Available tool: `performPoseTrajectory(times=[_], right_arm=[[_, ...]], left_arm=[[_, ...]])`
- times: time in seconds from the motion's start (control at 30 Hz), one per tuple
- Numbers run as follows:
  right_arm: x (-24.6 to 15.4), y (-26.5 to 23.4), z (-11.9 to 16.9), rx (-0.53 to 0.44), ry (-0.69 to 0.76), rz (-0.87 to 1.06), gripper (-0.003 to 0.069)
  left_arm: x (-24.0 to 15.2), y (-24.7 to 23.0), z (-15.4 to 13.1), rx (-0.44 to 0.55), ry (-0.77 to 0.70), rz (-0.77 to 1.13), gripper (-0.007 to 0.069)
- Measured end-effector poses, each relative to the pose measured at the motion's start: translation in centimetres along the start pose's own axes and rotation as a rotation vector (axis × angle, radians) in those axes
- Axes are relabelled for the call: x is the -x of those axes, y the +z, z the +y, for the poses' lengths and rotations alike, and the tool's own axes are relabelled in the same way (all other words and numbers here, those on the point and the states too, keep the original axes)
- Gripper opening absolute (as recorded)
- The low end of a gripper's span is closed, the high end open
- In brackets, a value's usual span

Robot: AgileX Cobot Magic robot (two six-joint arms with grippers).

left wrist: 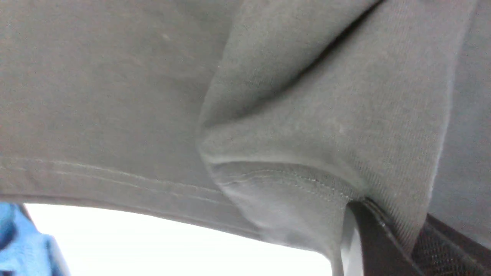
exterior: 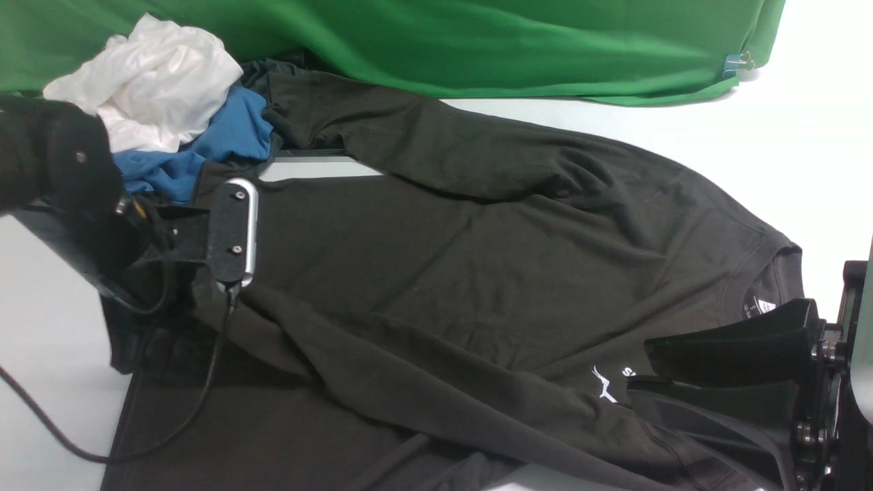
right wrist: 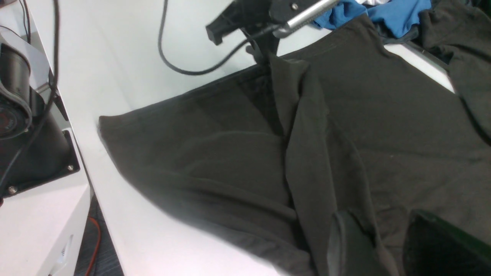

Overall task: Fold a long-sleeved shirt on a white desktop.
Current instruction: 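Grab the top left corner of the dark shirt with the left gripper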

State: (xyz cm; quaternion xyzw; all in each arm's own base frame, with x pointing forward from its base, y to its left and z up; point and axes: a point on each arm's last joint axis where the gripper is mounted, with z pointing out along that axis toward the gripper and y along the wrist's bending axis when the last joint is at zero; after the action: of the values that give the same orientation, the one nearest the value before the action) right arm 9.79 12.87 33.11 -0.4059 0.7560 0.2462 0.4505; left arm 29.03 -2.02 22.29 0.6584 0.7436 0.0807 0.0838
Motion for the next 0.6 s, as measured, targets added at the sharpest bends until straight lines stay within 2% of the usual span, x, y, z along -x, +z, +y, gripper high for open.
performPoseTrajectory(times=[0.2,0.6], right_arm=[[0.0,0.0,0.0,0.000,-0.003,0.000,0.0237],[-0.1,0.0,0.0,0.003,-0.006,0.009,0.0237]], left_arm=[[-0.7,-0.7,-1.4,-0.126,0.010,0.064,0.0042],[-1.0,-1.5,-1.9,-0.153,-0.013,0.096,0.0042]])
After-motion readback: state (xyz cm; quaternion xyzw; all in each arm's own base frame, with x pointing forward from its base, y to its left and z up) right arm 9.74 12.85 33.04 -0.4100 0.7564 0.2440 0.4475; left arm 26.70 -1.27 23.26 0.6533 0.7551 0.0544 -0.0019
